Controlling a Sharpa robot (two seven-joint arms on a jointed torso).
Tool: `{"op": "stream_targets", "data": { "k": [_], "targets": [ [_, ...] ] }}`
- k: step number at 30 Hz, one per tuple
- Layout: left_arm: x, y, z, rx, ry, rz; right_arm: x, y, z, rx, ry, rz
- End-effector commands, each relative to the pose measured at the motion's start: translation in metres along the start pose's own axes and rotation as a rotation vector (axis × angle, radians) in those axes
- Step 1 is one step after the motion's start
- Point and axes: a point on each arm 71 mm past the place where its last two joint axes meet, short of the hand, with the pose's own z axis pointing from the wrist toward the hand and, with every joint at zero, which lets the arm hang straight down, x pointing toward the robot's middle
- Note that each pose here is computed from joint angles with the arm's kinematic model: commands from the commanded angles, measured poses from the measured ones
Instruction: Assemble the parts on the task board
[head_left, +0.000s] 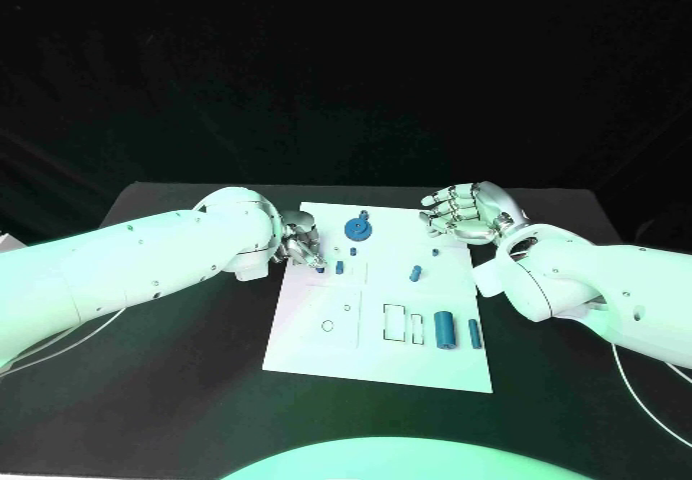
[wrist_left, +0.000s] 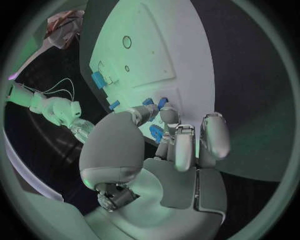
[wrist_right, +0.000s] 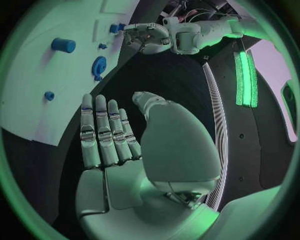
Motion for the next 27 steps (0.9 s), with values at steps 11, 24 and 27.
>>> {"op": "stream_targets", "data": {
  "k": [11,24,27],
  "targets": [
    [0.0045,-0.0024,0.004,-0.001,0.024,0.004,0.0017,0.0015,-0.0005,-0.019,0.018,-0.005],
    [0.0084,-0.0038,0.0049,0.0,0.053,0.009,0.0012,0.0013,-0.0009,-0.018,0.017,-0.005],
    [0.0091,-0.0037,0.0046,-0.001,0.059,0.01,0.0011,0.0013,-0.001,-0.018,0.017,-0.005]
  ]
}}
